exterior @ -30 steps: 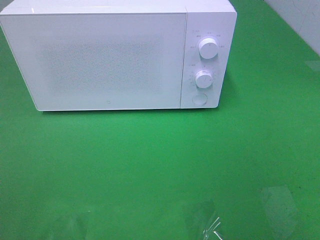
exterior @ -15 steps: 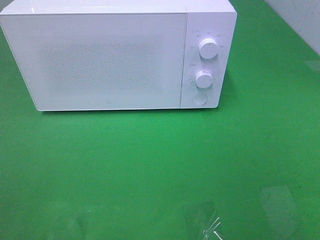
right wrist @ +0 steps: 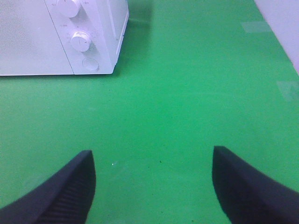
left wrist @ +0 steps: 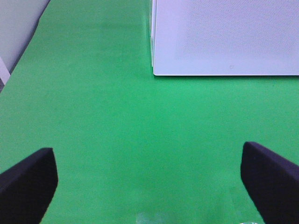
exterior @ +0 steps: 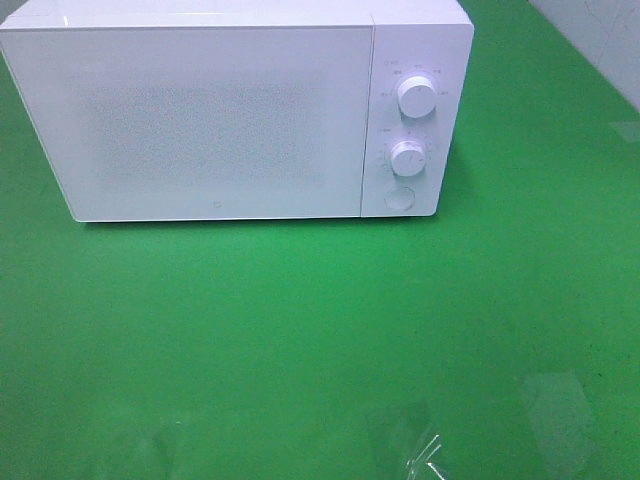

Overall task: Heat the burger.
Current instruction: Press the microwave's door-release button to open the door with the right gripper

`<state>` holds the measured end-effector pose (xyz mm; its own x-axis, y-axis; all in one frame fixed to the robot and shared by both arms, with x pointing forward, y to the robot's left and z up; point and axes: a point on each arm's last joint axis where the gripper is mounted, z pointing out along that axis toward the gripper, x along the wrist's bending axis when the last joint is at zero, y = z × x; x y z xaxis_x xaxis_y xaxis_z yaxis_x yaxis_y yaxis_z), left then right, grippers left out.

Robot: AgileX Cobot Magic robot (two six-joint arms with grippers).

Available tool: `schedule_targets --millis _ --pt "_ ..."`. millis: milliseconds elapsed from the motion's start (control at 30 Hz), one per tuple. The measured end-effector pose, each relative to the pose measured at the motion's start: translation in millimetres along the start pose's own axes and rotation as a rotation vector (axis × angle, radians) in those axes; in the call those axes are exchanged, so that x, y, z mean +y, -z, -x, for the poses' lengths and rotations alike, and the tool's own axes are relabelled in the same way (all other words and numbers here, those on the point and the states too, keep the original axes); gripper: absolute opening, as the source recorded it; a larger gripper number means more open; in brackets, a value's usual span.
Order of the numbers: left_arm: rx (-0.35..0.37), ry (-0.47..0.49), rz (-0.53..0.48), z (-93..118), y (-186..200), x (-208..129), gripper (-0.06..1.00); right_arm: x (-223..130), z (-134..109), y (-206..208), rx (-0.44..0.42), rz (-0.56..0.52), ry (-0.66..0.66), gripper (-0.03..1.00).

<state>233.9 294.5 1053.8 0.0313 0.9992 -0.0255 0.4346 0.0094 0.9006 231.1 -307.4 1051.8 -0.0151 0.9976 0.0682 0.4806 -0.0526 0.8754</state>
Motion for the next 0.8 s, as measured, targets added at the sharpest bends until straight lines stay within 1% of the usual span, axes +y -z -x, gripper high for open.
schedule_targets --millis 300,333,367,400,433,467,600,800 --pt "0.0 0.0 0.0 0.0 0.0 0.0 0.99 1.3 -0.1 1.2 0.001 0.009 0.0 0.69" --pt "0.0 0.0 0.0 0.0 0.0 0.0 0.99 5.4 -0.3 4.9 0.005 0.033 -0.002 0.69" --pt "0.0 0.0 0.0 0.0 0.0 0.0 0.99 5.4 -0.3 4.9 0.005 0.033 -0.002 0.69" --pt "0.0 0.0 0.0 0.0 0.0 0.0 0.99 12.9 -1.1 7.5 0.01 0.063 -0.002 0.69" --pt "0.0 0.0 0.0 0.0 0.0 0.0 0.99 12.9 -1.1 7.5 0.01 0.063 -0.002 0.69" --pt "0.0 0.0 0.0 0.0 0.0 0.0 0.99 21.0 -2.6 4.4 0.014 0.08 0.0 0.69" --pt "0.0 0.0 0.0 0.0 0.0 0.0 0.99 30.6 -4.8 -5.2 0.014 0.066 0.005 0.69" --pt "0.0 0.0 0.0 0.0 0.0 0.0 0.99 52.3 -10.5 -31.4 0.02 0.046 0.017 0.69"
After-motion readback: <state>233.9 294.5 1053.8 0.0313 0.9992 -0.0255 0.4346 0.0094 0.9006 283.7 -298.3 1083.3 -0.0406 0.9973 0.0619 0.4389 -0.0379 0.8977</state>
